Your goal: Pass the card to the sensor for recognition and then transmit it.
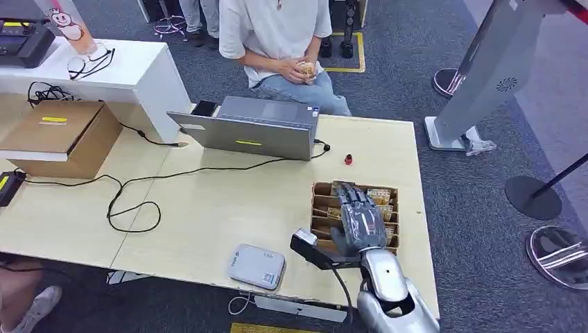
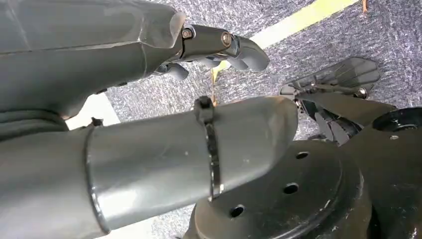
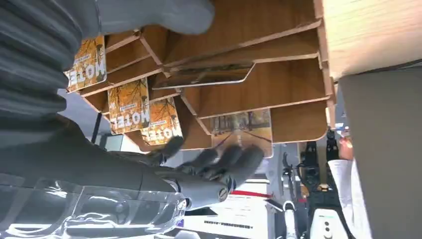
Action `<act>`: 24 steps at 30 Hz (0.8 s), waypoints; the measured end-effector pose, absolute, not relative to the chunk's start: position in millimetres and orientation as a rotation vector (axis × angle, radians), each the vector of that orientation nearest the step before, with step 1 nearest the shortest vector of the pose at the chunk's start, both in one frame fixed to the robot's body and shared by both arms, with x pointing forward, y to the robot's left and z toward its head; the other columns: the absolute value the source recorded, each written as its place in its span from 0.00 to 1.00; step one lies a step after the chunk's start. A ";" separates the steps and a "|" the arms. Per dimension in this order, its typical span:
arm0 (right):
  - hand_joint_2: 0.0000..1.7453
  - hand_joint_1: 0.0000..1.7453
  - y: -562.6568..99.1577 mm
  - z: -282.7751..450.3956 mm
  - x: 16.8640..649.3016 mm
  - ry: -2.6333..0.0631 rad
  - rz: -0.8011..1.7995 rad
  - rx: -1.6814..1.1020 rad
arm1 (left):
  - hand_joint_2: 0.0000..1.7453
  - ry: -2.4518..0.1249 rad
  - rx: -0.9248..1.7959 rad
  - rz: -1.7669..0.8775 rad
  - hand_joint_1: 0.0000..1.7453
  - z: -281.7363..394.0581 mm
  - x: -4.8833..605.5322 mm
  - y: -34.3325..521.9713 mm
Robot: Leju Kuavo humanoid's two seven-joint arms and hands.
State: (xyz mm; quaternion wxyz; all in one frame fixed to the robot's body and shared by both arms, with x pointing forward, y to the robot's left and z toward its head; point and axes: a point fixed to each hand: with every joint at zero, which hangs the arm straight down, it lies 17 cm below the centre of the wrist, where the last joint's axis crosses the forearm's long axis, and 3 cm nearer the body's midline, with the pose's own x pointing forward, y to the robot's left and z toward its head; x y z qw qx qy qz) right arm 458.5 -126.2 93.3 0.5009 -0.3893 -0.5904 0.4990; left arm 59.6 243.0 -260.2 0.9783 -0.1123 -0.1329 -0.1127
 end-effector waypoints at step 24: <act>1.00 0.46 -149.7 88.4 453.5 -1.386 1.169 -0.983 | 0.00 -0.264 -0.217 -0.229 0.00 -261.1 58.7 247.0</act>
